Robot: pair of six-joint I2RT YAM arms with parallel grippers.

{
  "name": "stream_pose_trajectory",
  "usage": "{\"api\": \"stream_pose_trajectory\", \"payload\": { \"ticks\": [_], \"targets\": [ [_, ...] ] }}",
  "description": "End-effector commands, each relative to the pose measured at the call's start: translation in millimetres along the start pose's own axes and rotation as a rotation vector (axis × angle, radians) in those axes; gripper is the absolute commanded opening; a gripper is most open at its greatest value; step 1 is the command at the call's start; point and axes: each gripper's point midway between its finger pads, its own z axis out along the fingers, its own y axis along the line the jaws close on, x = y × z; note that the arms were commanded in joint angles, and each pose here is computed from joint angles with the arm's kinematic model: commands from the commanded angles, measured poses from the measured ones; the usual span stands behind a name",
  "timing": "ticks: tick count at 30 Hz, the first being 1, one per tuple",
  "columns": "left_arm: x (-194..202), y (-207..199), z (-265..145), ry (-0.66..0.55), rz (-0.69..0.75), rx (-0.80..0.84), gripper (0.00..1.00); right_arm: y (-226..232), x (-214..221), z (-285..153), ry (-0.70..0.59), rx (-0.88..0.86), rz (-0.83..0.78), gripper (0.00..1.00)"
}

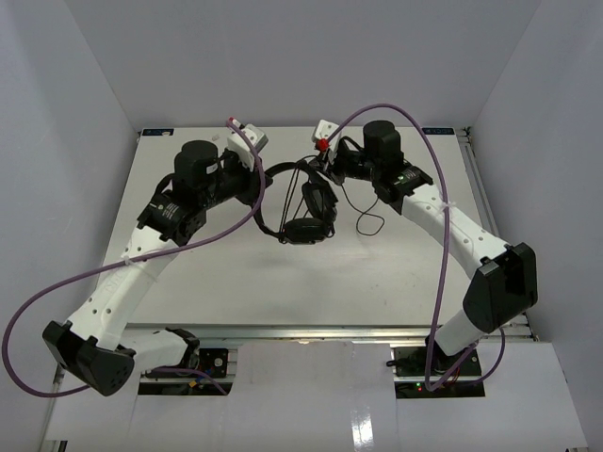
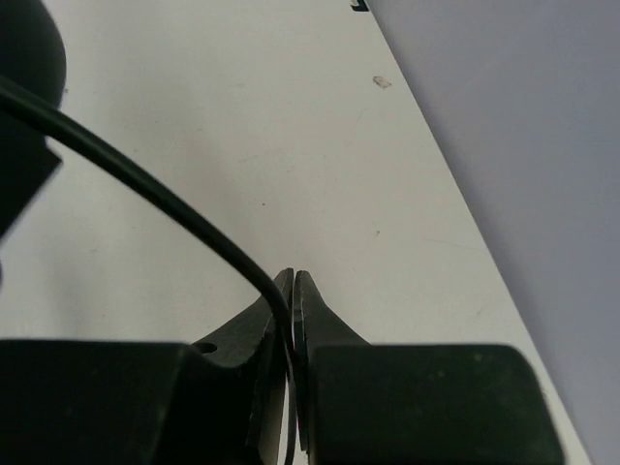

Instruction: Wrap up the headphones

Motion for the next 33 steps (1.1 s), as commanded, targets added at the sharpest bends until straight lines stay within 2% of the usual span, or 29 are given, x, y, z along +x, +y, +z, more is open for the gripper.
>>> {"api": "stream_pose_trajectory", "payload": {
  "ticks": [1,7,10,14,24,33],
  "targets": [
    [-66.9,-4.1,-19.7,-0.165,-0.007,-0.006,0.00,21.1,-18.0,-11.2,-0.154,-0.125,0.117,0.12],
    [-102.4,-5.2,-20.7,-0.226,-0.044,0.001,0.00,61.9,-35.7,-16.5,-0.316,-0.384,0.293,0.15],
    [-123.0,-5.9,-26.6,-0.266,-0.049,0.000,0.00,73.3,-45.8,-19.6,-0.382,-0.465,0.370,0.15],
    [-139.6,0.7,-31.3,-0.297,-0.046,-0.040,0.00,89.6,-41.1,-25.8,-0.405,-0.520,0.417,0.14],
    [-197.7,31.9,-38.3,-0.424,-0.103,-0.204,0.00,141.6,-46.0,-33.7,-0.435,-0.640,0.439,0.17],
    [-228.4,72.5,-48.8,-0.519,-0.134,-0.425,0.00,170.7,-67.6,-44.0,-0.474,-0.679,0.406,0.17]
  ]
}}
